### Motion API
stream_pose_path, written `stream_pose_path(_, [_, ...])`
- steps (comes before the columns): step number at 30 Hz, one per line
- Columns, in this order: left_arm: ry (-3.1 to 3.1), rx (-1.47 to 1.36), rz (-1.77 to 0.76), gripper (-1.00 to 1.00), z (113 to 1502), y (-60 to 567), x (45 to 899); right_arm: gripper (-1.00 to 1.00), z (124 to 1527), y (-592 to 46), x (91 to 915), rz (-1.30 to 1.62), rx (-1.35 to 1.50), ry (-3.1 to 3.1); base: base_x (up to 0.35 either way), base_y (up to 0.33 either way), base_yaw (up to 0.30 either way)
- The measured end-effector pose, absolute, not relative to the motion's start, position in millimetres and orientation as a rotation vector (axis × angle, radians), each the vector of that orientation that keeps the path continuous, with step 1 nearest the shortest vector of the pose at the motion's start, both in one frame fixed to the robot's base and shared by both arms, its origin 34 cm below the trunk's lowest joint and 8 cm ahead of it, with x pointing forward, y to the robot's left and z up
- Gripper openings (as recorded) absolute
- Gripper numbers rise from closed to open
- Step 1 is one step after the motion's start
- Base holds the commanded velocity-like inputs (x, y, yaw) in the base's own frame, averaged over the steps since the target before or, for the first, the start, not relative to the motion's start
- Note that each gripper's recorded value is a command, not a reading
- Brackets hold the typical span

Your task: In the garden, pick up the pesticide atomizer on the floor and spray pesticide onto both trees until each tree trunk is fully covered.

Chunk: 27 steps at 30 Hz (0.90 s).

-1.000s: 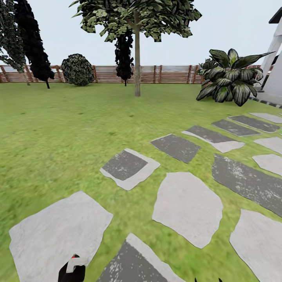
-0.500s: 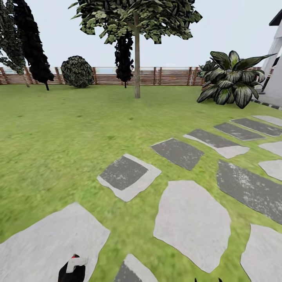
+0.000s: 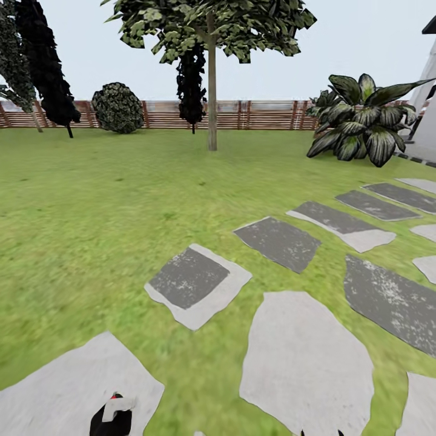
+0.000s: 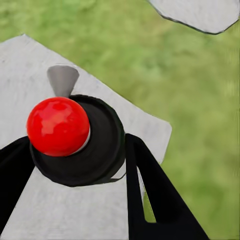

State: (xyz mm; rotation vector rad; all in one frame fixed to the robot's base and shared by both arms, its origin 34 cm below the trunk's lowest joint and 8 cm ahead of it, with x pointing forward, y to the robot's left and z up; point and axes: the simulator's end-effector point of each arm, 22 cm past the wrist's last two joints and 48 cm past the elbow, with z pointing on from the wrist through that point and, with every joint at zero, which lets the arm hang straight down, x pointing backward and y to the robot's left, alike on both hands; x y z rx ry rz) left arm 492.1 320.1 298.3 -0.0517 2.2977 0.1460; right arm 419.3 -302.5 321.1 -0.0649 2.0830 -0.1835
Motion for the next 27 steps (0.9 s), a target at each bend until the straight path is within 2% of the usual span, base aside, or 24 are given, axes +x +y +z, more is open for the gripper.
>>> stream_pose_path(27, [2.297, -0.055, 0.152, -1.0, 298.4, 321.3, 492.0, 1.0, 321.1, -302.6, 419.2, -0.184, -0.065, 2.083, 0.344, 0.0, 0.0])
